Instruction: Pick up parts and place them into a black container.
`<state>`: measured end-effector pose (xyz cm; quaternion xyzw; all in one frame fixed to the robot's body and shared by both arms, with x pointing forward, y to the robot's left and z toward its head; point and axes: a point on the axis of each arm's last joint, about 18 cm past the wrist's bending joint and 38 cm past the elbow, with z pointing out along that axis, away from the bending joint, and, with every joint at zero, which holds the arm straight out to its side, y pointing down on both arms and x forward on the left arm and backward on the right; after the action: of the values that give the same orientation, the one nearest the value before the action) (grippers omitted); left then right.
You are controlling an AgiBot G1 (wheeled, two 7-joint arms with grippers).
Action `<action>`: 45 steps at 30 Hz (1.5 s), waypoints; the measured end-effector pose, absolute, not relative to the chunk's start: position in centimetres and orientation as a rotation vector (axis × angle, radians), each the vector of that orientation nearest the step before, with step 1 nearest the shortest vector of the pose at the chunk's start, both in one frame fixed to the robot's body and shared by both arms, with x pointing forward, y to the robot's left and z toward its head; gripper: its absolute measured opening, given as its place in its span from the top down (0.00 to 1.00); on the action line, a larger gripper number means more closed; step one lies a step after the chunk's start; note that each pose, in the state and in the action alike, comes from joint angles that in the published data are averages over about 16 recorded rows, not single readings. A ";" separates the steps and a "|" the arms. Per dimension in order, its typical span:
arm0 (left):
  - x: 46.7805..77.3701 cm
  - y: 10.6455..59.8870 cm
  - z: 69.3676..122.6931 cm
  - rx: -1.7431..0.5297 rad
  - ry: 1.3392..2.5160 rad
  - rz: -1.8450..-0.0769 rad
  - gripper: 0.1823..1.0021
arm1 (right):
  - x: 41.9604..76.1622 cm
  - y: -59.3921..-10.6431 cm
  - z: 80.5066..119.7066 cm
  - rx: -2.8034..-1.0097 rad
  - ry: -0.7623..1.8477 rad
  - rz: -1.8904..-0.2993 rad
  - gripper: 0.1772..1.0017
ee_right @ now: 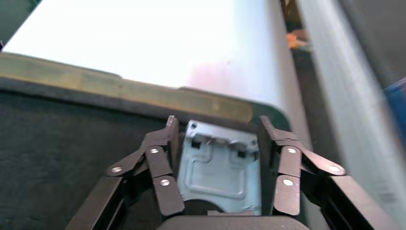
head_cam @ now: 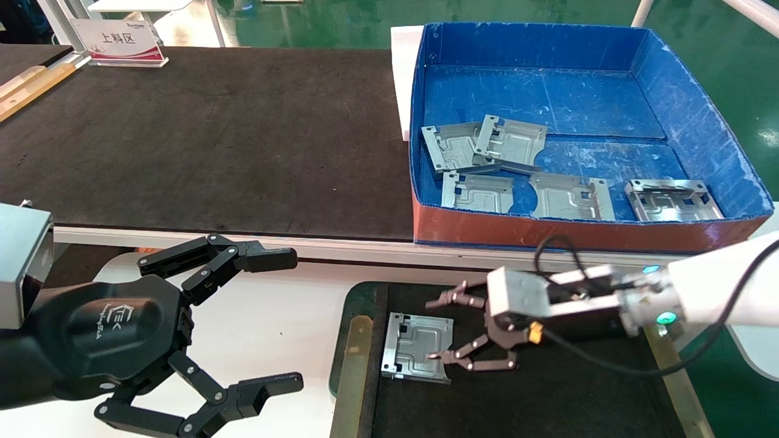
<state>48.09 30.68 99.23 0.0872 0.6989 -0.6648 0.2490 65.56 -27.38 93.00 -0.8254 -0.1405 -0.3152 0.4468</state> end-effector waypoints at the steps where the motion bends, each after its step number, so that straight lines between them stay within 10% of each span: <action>1: 48.1 30.7 99.2 0.237 1.904 -1.811 0.00 | 65.3 -27.6 93.6 -2.030 -0.354 -0.785 0.56; 23: 48.1 30.7 99.2 0.237 1.904 -1.811 0.00 | 58.3 -30.2 103.8 -1.719 -0.391 -0.821 0.06; 45: 48.1 30.7 99.2 0.237 1.904 -1.811 0.00 | 56.5 -30.0 102.5 -1.656 -0.344 -0.739 0.00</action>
<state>48.10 30.69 99.23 0.0869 0.6989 -0.6648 0.2490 56.47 -30.04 102.48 -0.7154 -0.1486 -0.3194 0.6033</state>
